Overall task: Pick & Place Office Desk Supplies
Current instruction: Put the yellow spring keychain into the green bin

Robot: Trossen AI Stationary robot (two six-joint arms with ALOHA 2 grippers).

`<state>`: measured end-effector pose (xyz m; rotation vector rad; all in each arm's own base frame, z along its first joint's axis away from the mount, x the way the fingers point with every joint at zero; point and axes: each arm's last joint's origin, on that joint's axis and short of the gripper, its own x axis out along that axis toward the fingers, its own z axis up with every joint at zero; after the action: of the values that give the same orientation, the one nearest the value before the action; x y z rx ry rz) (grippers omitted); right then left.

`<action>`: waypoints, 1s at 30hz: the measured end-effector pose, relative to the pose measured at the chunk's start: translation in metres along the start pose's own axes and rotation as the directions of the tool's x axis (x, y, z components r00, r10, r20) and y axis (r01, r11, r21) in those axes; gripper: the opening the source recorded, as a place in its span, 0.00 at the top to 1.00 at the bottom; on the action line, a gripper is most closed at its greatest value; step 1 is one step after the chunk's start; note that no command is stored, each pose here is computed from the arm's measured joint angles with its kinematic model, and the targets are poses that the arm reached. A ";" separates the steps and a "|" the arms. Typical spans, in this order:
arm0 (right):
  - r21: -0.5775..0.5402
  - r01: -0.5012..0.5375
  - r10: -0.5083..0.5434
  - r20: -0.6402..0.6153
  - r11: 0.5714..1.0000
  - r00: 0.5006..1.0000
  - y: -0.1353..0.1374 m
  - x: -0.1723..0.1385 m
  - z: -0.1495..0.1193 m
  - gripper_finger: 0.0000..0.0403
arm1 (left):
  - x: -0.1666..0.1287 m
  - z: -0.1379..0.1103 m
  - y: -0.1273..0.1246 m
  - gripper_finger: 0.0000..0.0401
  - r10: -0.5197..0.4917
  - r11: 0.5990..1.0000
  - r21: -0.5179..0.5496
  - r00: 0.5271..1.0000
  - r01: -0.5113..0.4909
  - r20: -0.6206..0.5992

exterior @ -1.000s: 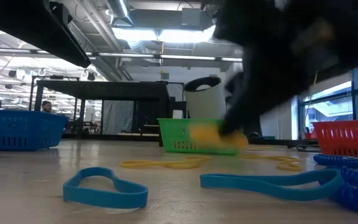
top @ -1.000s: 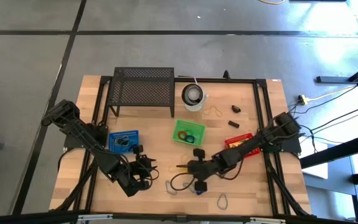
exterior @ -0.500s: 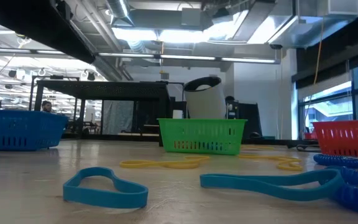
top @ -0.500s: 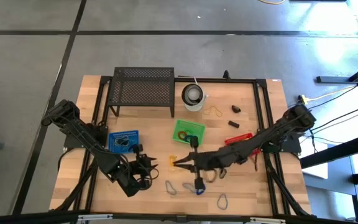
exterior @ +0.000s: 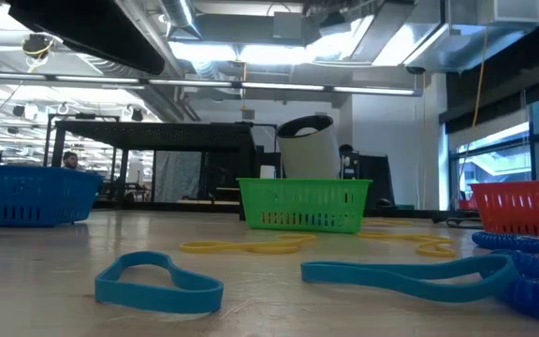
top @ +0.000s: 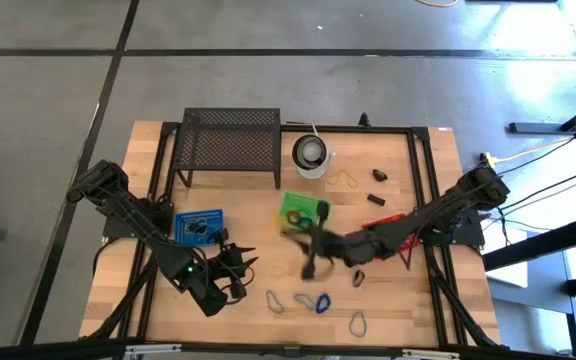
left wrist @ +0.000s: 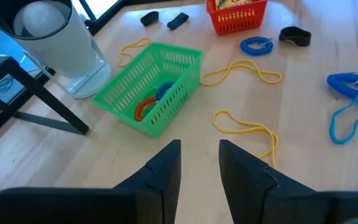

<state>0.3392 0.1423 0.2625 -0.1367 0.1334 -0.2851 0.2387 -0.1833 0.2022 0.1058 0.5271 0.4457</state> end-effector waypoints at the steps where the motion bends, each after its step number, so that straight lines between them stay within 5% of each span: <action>1: -0.005 0.061 -0.062 -0.045 0.998 0.997 -0.005 0.003 -0.006 0.97 | 0.001 0.000 0.000 0.75 0.002 1.000 -0.002 1.000 -0.002 -0.001; 9: 0.074 0.279 -0.220 -0.436 0.958 0.873 -0.055 0.028 -0.060 0.97 | 0.005 0.002 0.003 0.74 0.011 1.000 -0.010 1.000 -0.011 -0.008; 13: 0.148 0.229 -0.109 -0.562 0.962 0.820 -0.064 0.042 -0.083 0.97 | 0.005 0.002 0.003 0.74 0.010 1.000 -0.008 1.000 -0.010 -0.008; 20: 0.134 0.249 -0.107 -0.642 0.959 0.759 -0.071 0.058 -0.114 0.97 | 0.005 0.002 0.003 0.74 0.010 1.000 0.016 1.000 -0.010 -0.009; 30: 0.173 0.261 -0.100 -0.623 0.950 0.776 -0.072 0.061 -0.113 0.95 | 0.005 0.001 0.002 0.74 0.002 1.000 0.017 1.000 -0.001 -0.016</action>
<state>0.3611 0.0434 0.1555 0.2062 0.7333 -0.5350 0.2422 -0.1792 0.2018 0.1187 0.5466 0.4439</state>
